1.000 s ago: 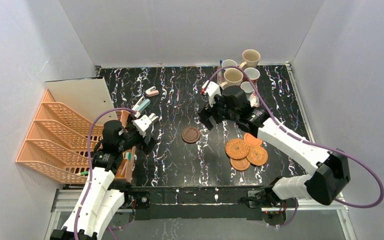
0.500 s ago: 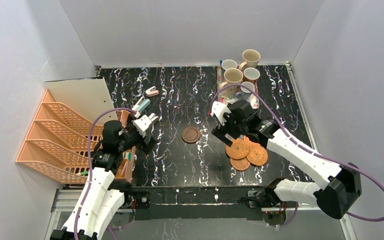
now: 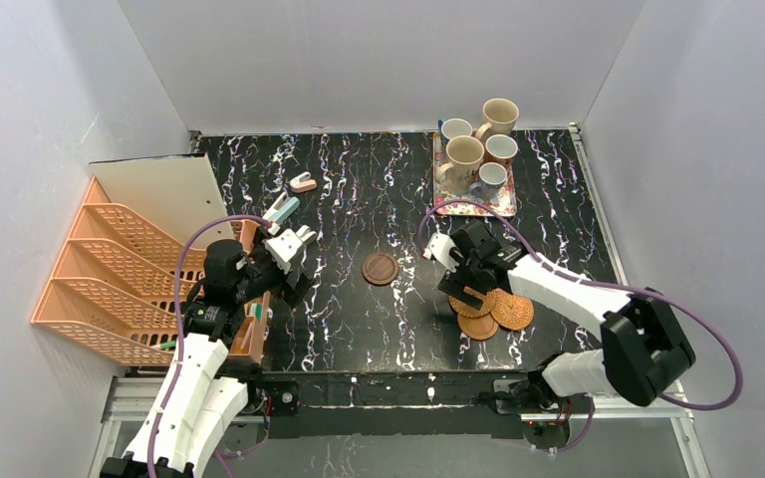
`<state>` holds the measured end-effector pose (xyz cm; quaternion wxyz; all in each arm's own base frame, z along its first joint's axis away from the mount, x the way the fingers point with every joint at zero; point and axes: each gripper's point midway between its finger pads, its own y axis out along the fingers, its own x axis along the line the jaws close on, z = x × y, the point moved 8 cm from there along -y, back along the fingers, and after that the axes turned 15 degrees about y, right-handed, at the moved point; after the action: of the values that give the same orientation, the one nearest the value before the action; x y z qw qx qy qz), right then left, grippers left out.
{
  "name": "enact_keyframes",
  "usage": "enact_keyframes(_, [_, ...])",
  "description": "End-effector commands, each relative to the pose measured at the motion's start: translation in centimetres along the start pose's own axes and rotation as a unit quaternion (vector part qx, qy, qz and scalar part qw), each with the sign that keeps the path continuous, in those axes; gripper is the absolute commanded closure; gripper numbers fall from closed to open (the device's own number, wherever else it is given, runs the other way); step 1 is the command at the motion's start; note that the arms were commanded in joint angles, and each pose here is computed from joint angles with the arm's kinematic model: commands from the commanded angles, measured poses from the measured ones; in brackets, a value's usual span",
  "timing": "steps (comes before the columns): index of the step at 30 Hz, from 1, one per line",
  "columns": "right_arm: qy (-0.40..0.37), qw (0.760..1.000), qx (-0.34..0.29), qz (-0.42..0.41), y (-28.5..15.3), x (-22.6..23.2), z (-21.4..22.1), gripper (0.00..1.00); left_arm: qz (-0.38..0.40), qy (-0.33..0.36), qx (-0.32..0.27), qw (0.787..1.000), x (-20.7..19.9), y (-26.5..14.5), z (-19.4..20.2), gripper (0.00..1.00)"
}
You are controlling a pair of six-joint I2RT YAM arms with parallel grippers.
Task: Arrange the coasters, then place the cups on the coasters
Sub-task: Move the coaster to the center of the board.
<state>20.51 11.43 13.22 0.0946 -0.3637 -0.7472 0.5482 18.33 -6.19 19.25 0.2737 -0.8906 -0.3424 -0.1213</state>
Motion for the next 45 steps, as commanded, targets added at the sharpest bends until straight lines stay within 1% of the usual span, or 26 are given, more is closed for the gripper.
enact_keyframes(1, [-0.007, 1.0, -0.005, 0.029, 2.0, -1.2, -0.7, 0.02, 0.006, 0.004, -0.007, 1.0, 0.0, -0.3, -0.4, 0.02])
enact_keyframes(6, [-0.016, 0.999, 0.021, 0.039, 5.2, -1.2, -0.7, 0.02, 0.008, 0.006, -0.008, 1.0, 0.0, -0.2, -0.4, 0.02])
enact_keyframes(10, [-0.019, 0.996, 0.02, 0.089, 7.8, -2.1, -1.6, 0.02, 0.01, 0.005, -0.008, 1.0, -0.1, -0.2, -0.4, 0.02])
enact_keyframes(13, [-0.016, 0.994, 0.02, 0.11, 9.5, -2.9, -2.4, 0.02, 0.009, 0.006, -0.01, 1.0, -0.1, -0.3, -0.4, 0.02])
enact_keyframes(19, [-0.003, 0.985, 0.022, 0.171, 11.1, -5.0, -4.4, 0.02, 0.011, 0.007, -0.011, 1.0, -0.1, -0.3, -0.5, 0.02])
enact_keyframes(21, [0.004, 0.986, 0.011, 0.169, 10.3, -5.3, -5.2, 0.02, 0.012, 0.008, -0.013, 1.0, -0.2, -0.3, -0.5, 0.02])
enact_keyframes(23, [0.012, 0.99, -0.009, 0.143, 8.7, -5.4, -6.3, 0.02, 0.014, 0.008, -0.014, 1.0, -0.2, -0.3, -0.5, 0.02])
enact_keyframes(25, [0.021, 0.992, -0.036, 0.117, 6.4, -5.5, -7.5, 0.02, 0.016, 0.006, -0.013, 1.0, -0.2, -0.2, -0.5, 0.02])
enact_keyframes(27, [0.028, 0.992, -0.073, 0.103, 3.3, -5.9, -8.8, 0.02, 0.015, 0.005, -0.01, 1.0, -0.1, -0.2, -0.5, 0.02])
enact_keyframes(29, [0.029, 0.991, -0.095, 0.089, 0.5, -6.1, -9.4, 0.02, 0.013, 0.005, -0.01, 1.0, -0.1, -0.3, -0.5, 0.02])
enact_keyframes(31, [0.029, 0.99, -0.117, 0.078, -2.1, -6.3, -9.6, 0.02, 0.008, 0.008, -0.015, 1.0, -0.1, -0.5, -0.7, 0.02])
enact_keyframes(35, [0.024, 0.986, -0.135, 0.1, -5.5, -6.6, -8.5, 0.02, 0.004, 0.01, -0.02, 1.0, -0.1, -0.7, -0.9, 0.02])
enact_keyframes(39, [0.013, 0.984, -0.143, 0.108, -6.4, -6.3, -6.6, 0.02, 0.008, 0.008, -0.019, 1.0, -0.1, -0.6, -0.9, 0.02])
enact_keyframes(43, [0.012, 0.984, -0.132, 0.117, -4.0, -5.9, -5.8, 0.02, 0.012, 0.006, -0.016, 1.0, -0.1, -0.4, -0.8, 0.02])
enact_keyframes(45, [0.014, 0.983, -0.131, 0.131, -2.6, -6.1, -6.2, 0.02, 0.013, 0.005, -0.014, 1.0, -0.1, -0.4, -0.7, 0.02])
